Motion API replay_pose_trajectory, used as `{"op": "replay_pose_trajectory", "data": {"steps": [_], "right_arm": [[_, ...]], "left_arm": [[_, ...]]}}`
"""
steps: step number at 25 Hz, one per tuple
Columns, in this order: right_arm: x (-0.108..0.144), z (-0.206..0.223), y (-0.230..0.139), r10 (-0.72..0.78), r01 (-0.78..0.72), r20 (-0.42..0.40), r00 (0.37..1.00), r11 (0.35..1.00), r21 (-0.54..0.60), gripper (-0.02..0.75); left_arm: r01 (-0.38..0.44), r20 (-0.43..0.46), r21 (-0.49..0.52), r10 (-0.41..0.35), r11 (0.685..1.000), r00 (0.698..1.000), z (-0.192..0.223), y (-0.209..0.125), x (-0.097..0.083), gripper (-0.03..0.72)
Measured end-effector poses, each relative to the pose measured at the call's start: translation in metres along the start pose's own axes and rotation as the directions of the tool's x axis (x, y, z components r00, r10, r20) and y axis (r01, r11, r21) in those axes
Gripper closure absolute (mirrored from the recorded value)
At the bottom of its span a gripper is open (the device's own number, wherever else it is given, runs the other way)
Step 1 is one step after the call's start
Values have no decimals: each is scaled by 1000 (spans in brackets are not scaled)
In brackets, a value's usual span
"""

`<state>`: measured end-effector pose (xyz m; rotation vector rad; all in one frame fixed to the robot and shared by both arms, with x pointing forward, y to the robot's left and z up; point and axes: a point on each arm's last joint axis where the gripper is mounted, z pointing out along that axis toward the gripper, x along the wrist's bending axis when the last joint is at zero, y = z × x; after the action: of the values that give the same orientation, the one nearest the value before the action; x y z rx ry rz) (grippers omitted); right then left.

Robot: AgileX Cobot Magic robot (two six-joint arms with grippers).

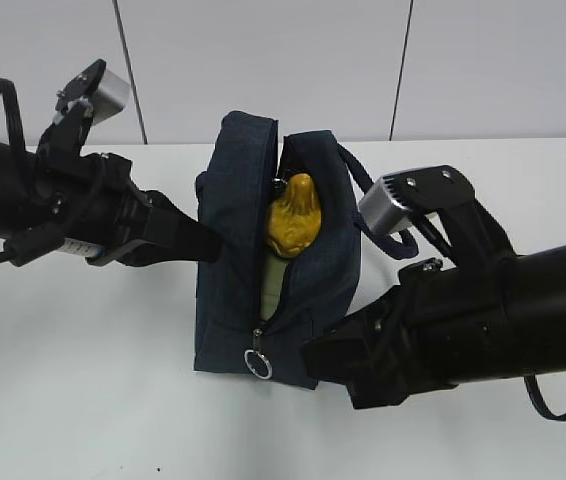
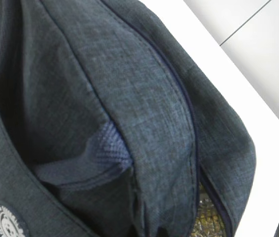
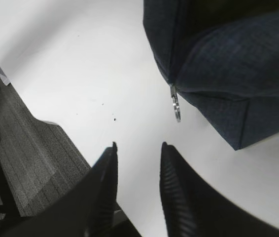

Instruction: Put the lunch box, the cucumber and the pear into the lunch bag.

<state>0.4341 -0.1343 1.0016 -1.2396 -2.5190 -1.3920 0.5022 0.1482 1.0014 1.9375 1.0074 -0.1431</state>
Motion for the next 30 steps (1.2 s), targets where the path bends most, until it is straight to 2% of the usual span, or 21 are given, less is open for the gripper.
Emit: {"op": "replay_pose_trajectory", "data": {"steps": [5, 7, 10, 13, 25, 30], "right_arm": [[-32, 4, 1, 43, -42, 24, 999, 999, -25, 496], [-44, 3, 1, 16, -18, -27, 1000, 999, -50, 496], [-45, 6, 2, -46, 33, -142, 989, 995, -92, 496], [-44, 11, -2, -85, 68, -199, 976, 994, -90, 496], [-63, 42, -41, -206, 196, -186, 961, 978, -70, 496], [-72, 57, -54, -210, 209, -200, 957, 978, -23, 486]], "left_arm": [[1, 1, 0, -1, 1000, 1000, 0, 0, 0, 703], [1, 1, 0, -1, 1000, 1000, 0, 0, 0, 703], [2, 1, -1, -2, 1000, 1000, 0, 0, 0, 703], [2, 1, -1, -2, 1000, 1000, 0, 0, 0, 703], [2, 2, -1, -2, 1000, 1000, 0, 0, 0, 703], [3, 3, -2, -3, 1000, 1000, 0, 0, 0, 703]]}}
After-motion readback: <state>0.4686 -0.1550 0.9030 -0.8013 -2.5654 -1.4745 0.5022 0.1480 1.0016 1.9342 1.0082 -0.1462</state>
